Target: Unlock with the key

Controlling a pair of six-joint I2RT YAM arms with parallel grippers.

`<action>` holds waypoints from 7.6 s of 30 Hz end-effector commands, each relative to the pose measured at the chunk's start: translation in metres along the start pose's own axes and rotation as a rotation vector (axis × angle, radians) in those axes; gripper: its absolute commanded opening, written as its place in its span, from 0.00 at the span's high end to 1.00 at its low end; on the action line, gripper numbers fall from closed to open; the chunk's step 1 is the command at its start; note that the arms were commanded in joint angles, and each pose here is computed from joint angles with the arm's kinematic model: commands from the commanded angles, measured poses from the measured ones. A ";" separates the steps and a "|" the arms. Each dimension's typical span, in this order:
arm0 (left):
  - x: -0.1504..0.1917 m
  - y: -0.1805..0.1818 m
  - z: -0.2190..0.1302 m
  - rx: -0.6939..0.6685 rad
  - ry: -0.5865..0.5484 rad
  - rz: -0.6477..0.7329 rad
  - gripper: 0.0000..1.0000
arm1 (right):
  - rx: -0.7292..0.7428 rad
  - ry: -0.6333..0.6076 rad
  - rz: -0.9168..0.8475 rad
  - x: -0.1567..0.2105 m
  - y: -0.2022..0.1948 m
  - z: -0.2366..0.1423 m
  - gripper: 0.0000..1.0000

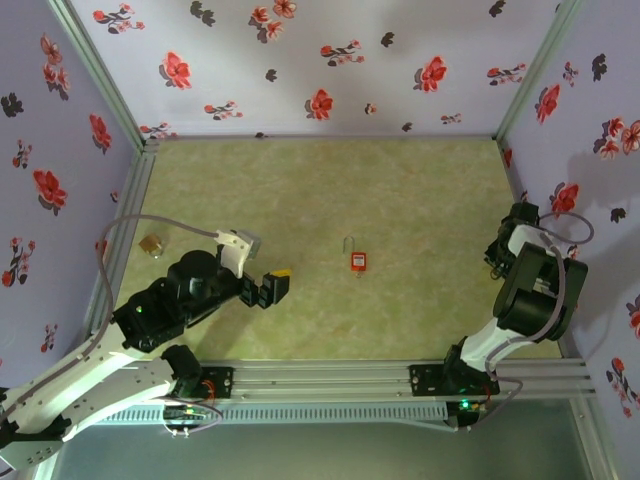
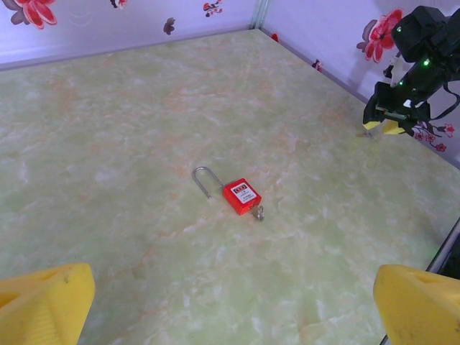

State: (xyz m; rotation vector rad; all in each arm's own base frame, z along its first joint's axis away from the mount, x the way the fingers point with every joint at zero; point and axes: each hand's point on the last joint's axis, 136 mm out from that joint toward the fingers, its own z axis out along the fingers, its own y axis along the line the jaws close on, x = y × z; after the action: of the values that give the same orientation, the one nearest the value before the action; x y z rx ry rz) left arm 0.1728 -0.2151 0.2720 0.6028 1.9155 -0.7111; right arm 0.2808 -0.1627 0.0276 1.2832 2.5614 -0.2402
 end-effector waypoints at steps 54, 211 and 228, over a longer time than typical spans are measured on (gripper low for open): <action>-0.025 -0.053 0.084 0.219 -0.005 -0.338 0.04 | -0.853 -0.036 -0.164 0.095 0.143 -0.158 1.00; -0.026 0.022 0.110 0.137 -0.403 -0.944 0.53 | -1.777 0.253 -0.284 0.325 0.226 -0.338 1.00; 0.039 0.160 0.031 -0.590 0.155 -0.679 0.07 | -1.454 0.056 -0.594 0.314 0.180 -0.307 1.00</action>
State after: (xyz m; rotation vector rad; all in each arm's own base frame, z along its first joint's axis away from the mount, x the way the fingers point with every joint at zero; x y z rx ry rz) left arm 0.2998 -0.1500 0.2360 -0.4908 2.0842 -0.7454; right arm 0.1969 0.2689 0.2227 0.0446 2.0159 1.4099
